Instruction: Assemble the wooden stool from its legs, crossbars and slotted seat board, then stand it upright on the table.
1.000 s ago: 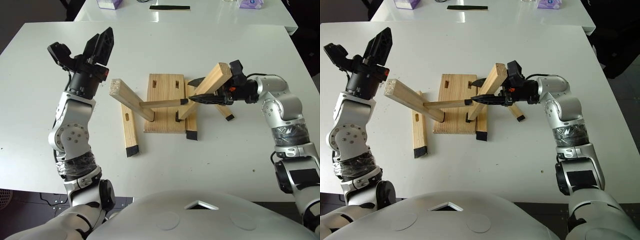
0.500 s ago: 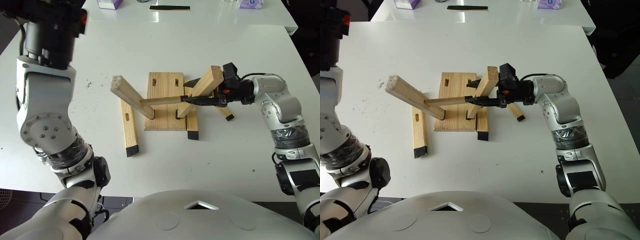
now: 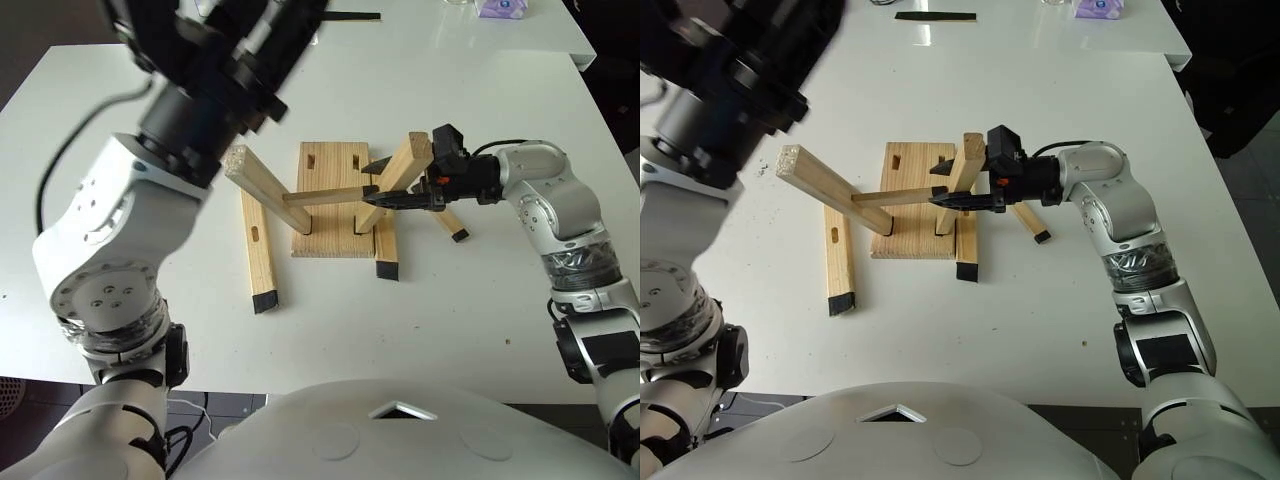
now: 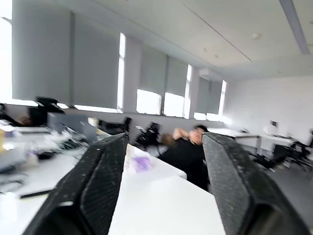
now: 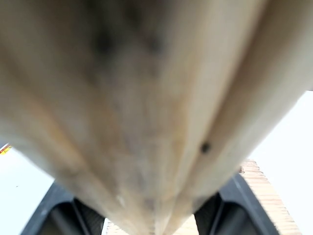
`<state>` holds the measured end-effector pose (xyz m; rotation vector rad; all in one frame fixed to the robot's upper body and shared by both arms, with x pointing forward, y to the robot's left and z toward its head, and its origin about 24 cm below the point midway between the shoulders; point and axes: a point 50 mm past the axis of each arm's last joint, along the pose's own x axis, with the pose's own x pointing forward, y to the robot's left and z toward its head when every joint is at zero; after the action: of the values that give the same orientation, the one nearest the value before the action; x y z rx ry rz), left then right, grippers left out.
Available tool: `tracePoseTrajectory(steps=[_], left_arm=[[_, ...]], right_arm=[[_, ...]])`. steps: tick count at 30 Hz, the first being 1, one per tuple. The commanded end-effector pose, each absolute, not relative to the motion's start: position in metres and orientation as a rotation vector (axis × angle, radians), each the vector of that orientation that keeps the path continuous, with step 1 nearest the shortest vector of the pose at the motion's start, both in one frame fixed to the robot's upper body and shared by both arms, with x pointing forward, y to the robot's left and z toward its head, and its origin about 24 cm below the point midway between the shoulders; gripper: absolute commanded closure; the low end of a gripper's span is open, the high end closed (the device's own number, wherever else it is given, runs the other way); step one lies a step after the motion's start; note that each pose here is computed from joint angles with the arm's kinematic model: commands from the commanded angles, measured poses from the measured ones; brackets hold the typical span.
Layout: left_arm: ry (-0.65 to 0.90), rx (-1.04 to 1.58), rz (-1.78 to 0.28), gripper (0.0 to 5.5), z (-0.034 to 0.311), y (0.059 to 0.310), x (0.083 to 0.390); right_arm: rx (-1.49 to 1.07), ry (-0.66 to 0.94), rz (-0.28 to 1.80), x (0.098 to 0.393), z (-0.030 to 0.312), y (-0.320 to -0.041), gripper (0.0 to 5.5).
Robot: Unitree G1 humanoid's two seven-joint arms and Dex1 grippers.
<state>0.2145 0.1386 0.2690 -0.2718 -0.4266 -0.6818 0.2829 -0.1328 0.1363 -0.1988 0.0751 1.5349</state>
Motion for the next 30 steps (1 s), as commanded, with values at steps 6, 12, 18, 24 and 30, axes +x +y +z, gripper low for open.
tracePoseTrajectory(steps=[6,12,18,24,30], left_arm=[[-0.205,-0.212,-0.851,4.32,0.222,0.101,0.198],[0.013,-0.154,-0.711,5.28,0.18,0.103,0.201],[0.176,-0.128,-0.665,5.5,0.149,0.098,0.196],[0.408,-0.087,-0.699,5.5,0.114,0.094,0.191],[0.37,-0.082,-0.667,5.5,0.113,0.096,0.2]], right_arm=[[-0.265,0.3,1.456,0.286,0.111,-0.146,3.49],[-0.266,0.304,1.454,0.288,0.11,-0.146,3.49],[-0.262,0.307,1.449,0.287,0.109,-0.146,3.49],[-0.262,0.288,1.458,0.289,0.117,-0.138,3.49],[-0.268,0.285,1.444,0.292,0.118,-0.138,3.49]])
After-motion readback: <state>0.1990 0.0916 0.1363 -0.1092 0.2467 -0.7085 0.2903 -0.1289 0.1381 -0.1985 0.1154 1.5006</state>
